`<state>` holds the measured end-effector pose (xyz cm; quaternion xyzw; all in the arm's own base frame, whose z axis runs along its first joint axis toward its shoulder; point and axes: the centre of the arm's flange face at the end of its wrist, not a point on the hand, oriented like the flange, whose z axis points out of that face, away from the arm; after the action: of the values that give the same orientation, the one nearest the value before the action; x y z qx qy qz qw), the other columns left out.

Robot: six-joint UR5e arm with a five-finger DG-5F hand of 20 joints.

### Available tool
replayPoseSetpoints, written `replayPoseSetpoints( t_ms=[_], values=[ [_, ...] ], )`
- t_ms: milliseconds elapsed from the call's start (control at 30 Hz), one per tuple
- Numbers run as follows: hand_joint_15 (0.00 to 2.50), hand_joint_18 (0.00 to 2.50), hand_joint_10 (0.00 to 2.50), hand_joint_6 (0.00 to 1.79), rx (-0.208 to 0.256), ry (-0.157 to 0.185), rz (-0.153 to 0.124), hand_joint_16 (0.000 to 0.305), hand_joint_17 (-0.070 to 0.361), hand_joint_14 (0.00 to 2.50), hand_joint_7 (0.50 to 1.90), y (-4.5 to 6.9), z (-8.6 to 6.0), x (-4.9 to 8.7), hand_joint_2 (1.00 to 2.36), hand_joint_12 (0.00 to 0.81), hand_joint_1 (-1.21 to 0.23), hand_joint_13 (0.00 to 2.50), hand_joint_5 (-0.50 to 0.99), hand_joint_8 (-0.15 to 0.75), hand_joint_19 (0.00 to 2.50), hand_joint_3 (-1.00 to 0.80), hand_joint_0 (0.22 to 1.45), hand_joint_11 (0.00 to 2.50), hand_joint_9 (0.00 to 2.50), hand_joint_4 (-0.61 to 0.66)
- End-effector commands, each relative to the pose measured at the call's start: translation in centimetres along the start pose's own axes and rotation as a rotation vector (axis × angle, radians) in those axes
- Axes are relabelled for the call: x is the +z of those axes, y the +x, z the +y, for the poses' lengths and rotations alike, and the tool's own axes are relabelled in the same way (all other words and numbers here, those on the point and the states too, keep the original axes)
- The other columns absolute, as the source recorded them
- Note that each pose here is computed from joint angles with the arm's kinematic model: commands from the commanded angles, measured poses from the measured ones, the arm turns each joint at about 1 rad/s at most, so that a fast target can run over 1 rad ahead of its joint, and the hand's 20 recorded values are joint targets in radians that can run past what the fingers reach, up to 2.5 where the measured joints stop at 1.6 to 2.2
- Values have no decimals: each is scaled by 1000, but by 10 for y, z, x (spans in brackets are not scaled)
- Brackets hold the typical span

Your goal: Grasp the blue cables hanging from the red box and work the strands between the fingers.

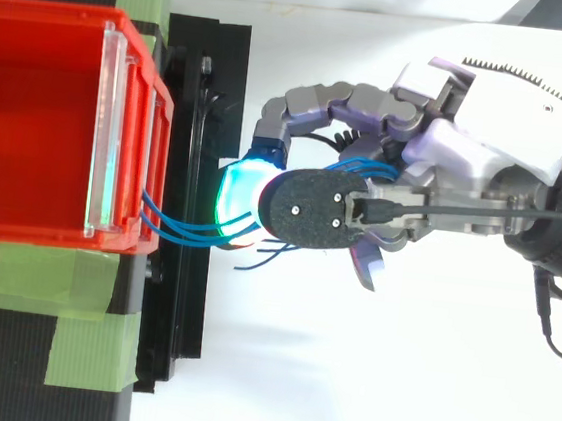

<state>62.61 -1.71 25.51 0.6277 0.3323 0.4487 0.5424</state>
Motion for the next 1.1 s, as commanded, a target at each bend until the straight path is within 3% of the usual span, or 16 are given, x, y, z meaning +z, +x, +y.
replayPoseSetpoints(
  t_ms=[0, 367, 467, 533, 600, 700, 800, 1067],
  values=[
    [1737, 2500, 2500, 810, -1, -1, 0, 286, 215, 2500, 1129, 0, 1, 0, 1019, 704, -648, 2081, 76, 499, 727, -532, 894, 2500, 1881, 110],
    [1737, 2500, 2500, 923, -2, 1, 0, 286, 215, 2500, 1062, 0, 0, 0, 1024, 704, -689, 2081, 48, 499, 727, -216, 910, 2500, 1881, 121],
    [1737, 2500, 2500, 956, -8, 0, -2, 286, 215, 2500, 1048, -1, 0, 0, 1024, 704, -690, 2081, 35, 499, 727, -217, 914, 2500, 1881, 129],
    [1737, 2500, 2500, 959, -11, 1, 0, 286, 215, 2500, 1061, 0, 0, 0, 1023, 704, -692, 2081, 26, 499, 727, -317, 899, 2500, 1881, 127],
    [1737, 2500, 2500, 941, -17, 1, 0, 286, 215, 2500, 1081, 0, 0, 0, 1017, 704, -687, 2081, 20, 499, 727, -580, 856, 2500, 1881, 133],
    [1737, 2500, 2500, 942, -17, 1, 0, 286, 215, 2500, 1075, 0, 0, 0, 1010, 704, -687, 2081, 16, 499, 727, -768, 823, 2500, 1881, 142],
    [1737, 2500, 2500, 931, -17, 1, 0, 286, 215, 2500, 1074, 0, 0, 0, 1006, 704, -688, 2081, 10, 499, 727, -841, 813, 2500, 1881, 154],
    [1737, 2500, 2500, 953, -36, 1, 0, 286, 215, 2500, 1066, 0, 0, 0, 1007, 704, -707, 2081, -18, 499, 727, -831, 806, 2500, 1881, 159]
  ],
)
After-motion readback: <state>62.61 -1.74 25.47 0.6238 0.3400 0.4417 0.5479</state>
